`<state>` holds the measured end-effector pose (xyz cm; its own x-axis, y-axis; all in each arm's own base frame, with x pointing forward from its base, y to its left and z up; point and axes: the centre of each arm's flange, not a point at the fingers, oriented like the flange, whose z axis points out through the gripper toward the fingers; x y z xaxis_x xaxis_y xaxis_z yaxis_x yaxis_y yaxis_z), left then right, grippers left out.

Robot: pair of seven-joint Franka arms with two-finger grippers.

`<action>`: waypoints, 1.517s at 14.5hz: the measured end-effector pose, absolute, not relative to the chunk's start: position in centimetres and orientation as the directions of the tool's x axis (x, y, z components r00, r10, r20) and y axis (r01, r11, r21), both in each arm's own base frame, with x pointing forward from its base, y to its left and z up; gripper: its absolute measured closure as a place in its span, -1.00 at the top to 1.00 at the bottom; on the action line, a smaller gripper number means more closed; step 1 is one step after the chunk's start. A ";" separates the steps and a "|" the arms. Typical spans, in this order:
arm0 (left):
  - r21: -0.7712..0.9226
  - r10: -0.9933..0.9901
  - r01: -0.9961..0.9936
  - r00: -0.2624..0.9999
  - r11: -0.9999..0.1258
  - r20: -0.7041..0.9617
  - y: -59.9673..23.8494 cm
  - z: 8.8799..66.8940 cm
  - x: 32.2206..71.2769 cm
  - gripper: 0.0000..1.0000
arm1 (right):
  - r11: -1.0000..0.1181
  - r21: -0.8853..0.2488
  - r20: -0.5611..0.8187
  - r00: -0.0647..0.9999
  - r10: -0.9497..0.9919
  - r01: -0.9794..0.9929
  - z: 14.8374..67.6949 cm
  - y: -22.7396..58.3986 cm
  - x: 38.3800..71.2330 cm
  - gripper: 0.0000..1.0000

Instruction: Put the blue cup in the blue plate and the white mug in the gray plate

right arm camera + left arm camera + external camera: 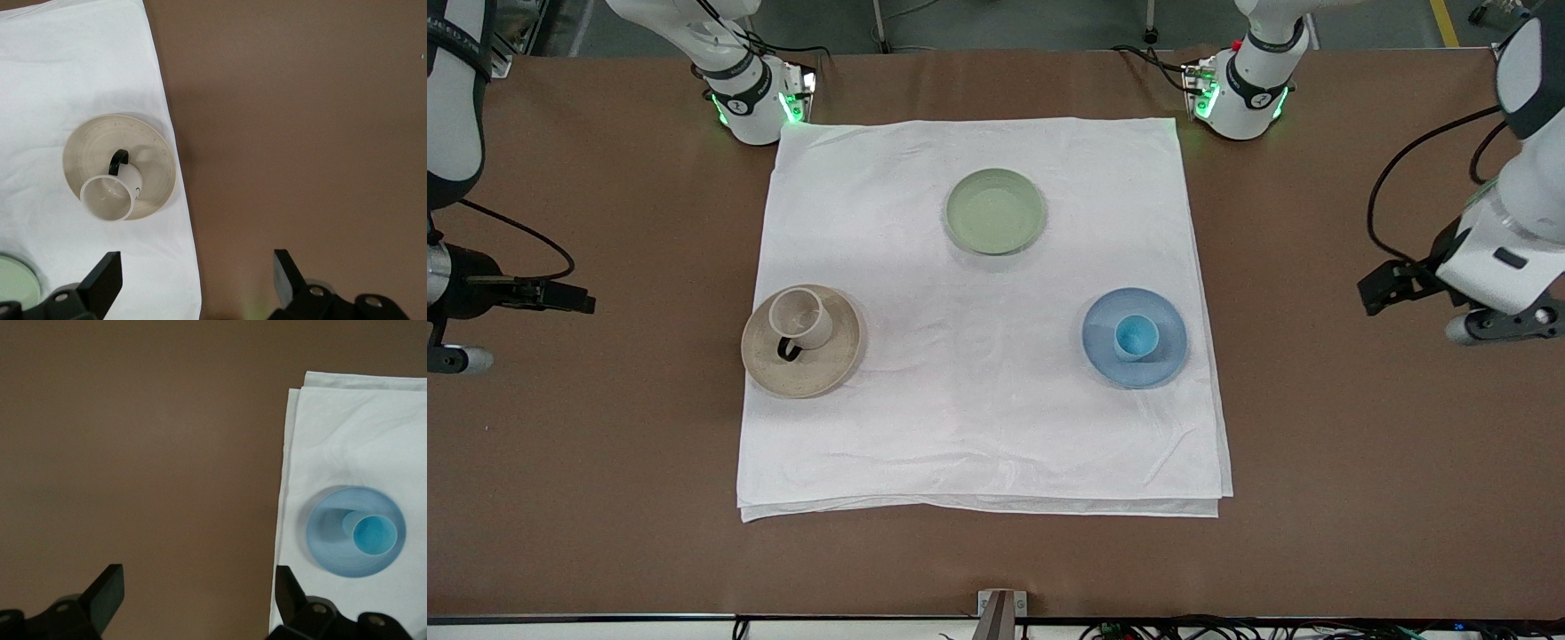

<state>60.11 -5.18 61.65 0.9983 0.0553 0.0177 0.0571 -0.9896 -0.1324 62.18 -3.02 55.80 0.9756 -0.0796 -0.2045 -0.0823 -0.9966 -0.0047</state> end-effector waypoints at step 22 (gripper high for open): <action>-0.017 0.015 0.014 1.000 -1.000 -0.011 -3.3 66.1 52.7 1.00 | -0.999 -0.018 -0.048 0.998 -0.034 -0.035 63.9 -3.5 49.6 1.00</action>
